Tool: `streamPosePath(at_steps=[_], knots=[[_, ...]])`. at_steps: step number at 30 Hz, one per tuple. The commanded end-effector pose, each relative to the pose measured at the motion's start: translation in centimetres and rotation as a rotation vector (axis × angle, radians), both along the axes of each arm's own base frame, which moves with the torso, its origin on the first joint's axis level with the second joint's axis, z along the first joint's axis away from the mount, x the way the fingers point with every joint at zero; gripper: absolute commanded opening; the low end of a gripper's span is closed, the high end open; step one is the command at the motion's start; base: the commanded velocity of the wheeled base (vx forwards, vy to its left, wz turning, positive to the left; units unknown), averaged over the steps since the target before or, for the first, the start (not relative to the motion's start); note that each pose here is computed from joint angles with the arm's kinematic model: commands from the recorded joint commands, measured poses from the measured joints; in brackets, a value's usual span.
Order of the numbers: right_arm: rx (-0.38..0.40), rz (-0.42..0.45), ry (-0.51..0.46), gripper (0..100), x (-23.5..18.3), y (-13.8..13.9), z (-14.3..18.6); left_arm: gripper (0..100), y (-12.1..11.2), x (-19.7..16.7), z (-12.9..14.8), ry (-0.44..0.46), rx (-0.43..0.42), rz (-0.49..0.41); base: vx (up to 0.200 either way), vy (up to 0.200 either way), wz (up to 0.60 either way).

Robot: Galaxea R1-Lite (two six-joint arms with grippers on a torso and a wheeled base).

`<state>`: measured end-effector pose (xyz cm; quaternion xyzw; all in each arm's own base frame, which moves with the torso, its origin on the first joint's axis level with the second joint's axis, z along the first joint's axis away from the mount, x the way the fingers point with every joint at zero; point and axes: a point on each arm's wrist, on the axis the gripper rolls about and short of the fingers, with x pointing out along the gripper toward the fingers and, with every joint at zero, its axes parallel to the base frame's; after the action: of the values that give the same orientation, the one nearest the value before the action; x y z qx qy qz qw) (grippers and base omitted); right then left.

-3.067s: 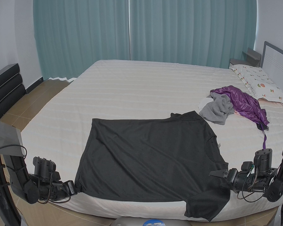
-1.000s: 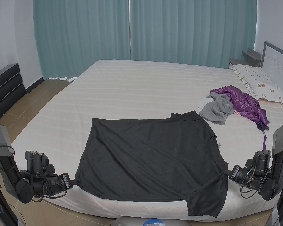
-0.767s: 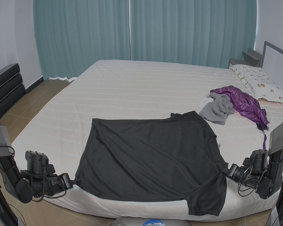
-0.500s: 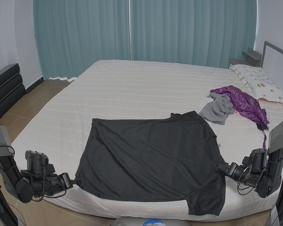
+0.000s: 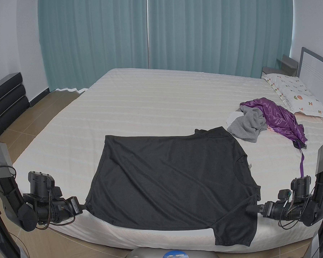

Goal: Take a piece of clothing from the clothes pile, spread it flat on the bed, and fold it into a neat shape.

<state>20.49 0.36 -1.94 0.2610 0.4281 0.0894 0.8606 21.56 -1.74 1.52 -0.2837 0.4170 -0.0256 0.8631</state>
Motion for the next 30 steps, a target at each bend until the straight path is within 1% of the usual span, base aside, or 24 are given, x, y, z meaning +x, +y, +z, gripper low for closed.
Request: streamPosePath(at_steps=[1,5,9,16,29,30], knots=[[-0.002,0.054,0.049,100,-0.9,0.1,-0.2,0,0.0,0.0,0.1,-0.003,-0.001,0.000,0.000,0.000,0.00],[0.043,0.083,0.044,100,-1.0,0.2,-0.1,0,0.0,0.0,0.1,-0.004,-0.001,0.000,0.000,0.000,0.00],[0.058,0.110,0.052,100,-0.9,0.6,-0.3,0,0.0,0.0,0.1,-0.006,-0.001,0.000,0.000,0.000,0.00],[0.054,0.146,0.082,100,-1.0,1.3,-1.1,0,0.0,-0.1,0.1,-0.006,-0.001,-0.001,0.000,0.000,0.00],[0.043,0.143,0.085,100,-1.0,1.3,-1.3,0,0.0,-0.1,0.1,-0.006,-0.001,-0.001,0.000,0.000,0.00],[0.037,0.140,0.085,0,-1.0,1.3,-1.4,0,0.0,-0.1,0.1,-0.006,-0.001,-0.001,0.000,0.000,0.00]])
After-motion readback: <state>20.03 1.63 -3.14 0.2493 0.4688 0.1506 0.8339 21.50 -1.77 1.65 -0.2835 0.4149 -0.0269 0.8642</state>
